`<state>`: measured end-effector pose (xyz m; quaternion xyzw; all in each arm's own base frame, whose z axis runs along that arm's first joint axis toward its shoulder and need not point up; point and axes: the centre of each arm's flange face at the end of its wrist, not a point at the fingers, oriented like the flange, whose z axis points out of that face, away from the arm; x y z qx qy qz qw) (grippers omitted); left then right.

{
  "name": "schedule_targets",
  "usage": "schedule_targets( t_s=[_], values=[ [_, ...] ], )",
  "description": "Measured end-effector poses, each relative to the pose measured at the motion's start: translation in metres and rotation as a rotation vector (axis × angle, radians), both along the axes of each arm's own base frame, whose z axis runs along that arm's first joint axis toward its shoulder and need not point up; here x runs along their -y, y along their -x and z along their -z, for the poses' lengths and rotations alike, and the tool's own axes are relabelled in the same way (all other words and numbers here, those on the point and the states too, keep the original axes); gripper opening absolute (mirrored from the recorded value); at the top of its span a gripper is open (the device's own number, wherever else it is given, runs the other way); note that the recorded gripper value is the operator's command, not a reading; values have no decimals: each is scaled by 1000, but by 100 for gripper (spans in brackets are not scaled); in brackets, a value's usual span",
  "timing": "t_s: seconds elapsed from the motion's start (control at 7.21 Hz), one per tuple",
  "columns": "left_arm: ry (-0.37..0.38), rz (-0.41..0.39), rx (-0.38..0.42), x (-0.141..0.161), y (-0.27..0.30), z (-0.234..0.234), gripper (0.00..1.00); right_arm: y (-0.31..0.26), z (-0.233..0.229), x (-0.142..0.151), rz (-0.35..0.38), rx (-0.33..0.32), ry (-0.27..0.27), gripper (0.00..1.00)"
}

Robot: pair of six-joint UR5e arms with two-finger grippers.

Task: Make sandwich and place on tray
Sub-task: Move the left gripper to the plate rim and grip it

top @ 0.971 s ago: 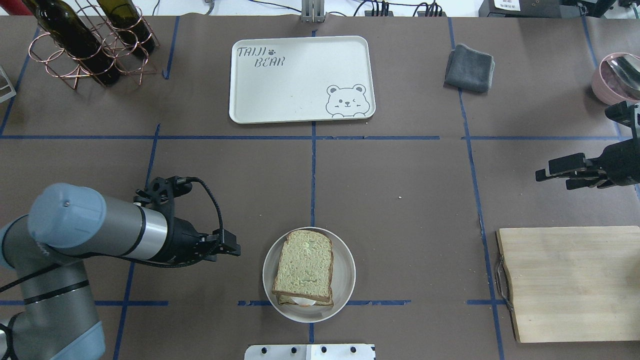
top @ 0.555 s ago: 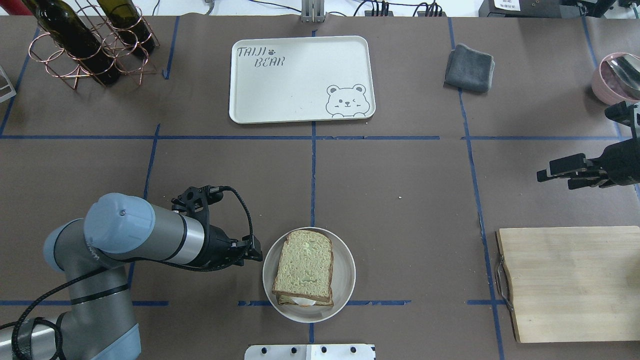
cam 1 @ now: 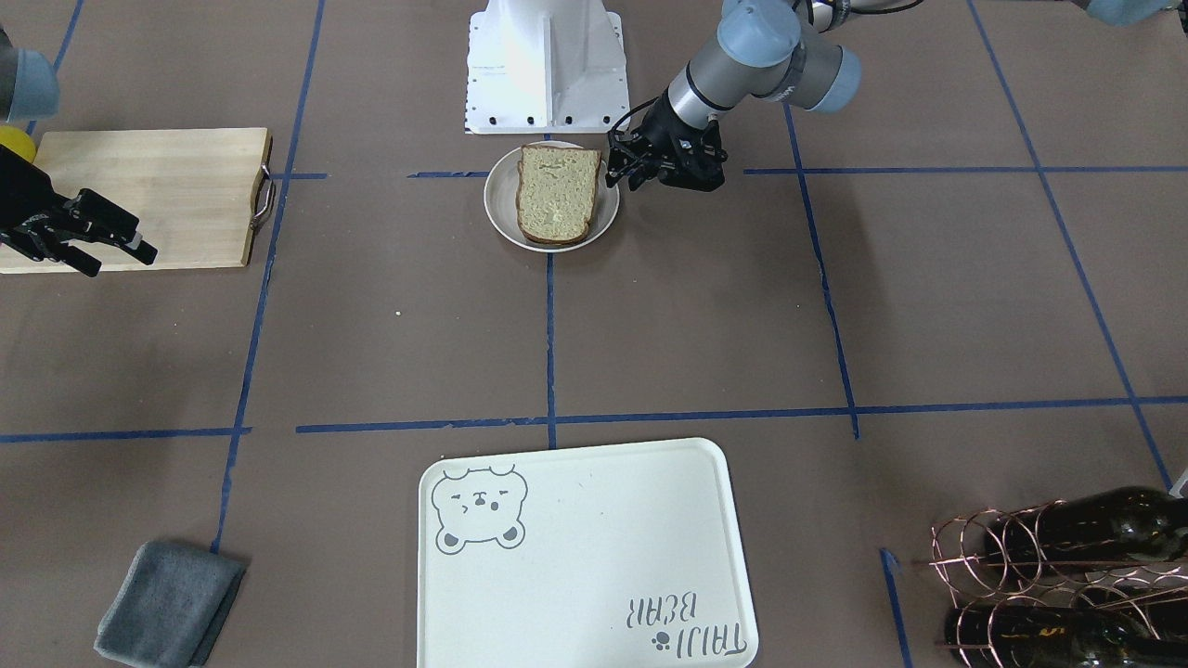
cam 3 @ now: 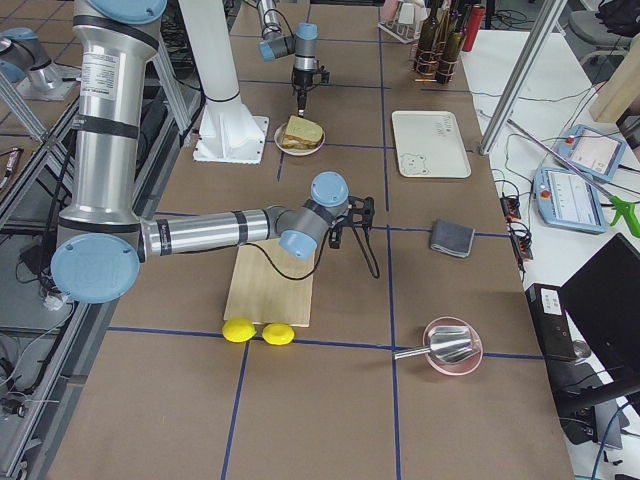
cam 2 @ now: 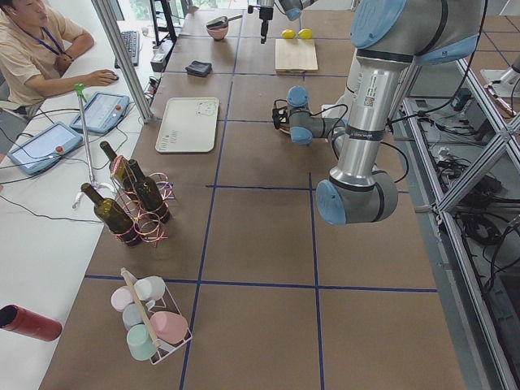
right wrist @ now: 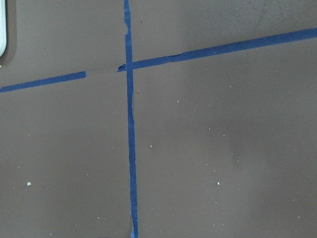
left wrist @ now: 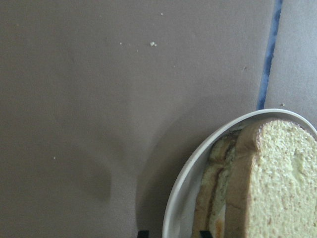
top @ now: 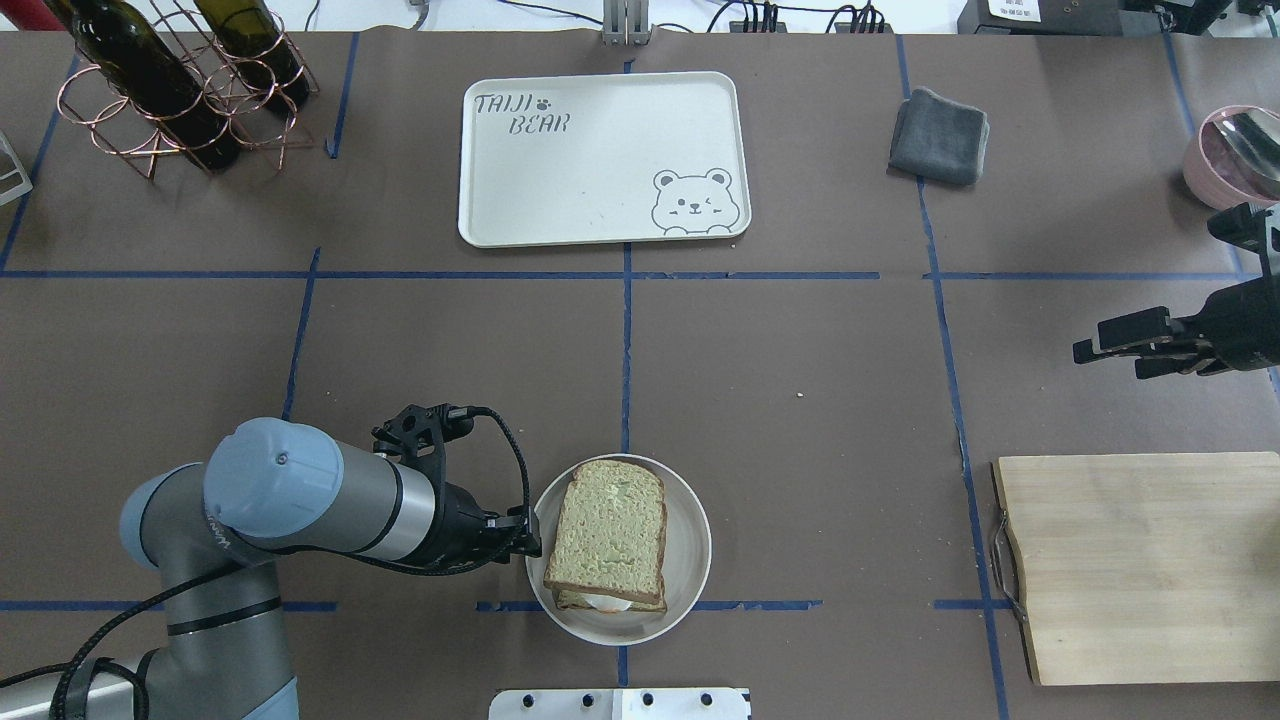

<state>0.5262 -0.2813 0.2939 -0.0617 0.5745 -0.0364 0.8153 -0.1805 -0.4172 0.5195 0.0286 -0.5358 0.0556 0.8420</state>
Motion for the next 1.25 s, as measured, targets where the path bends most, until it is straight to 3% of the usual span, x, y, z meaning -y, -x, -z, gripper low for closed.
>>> schedule_targets(
  t_s=[0.28, 0.55, 1.25],
  values=[
    [1, -13, 4, -6, -8, -1, 42, 1, 0, 0, 2, 0, 0, 100],
    [2, -21, 11, -8, -18, -2, 34, 0, -1, -1, 2, 1, -1, 100],
    [4, -25, 23, -7, -25, -7, 33, -2, -1, -2, 2, 3, -3, 100]
  ],
)
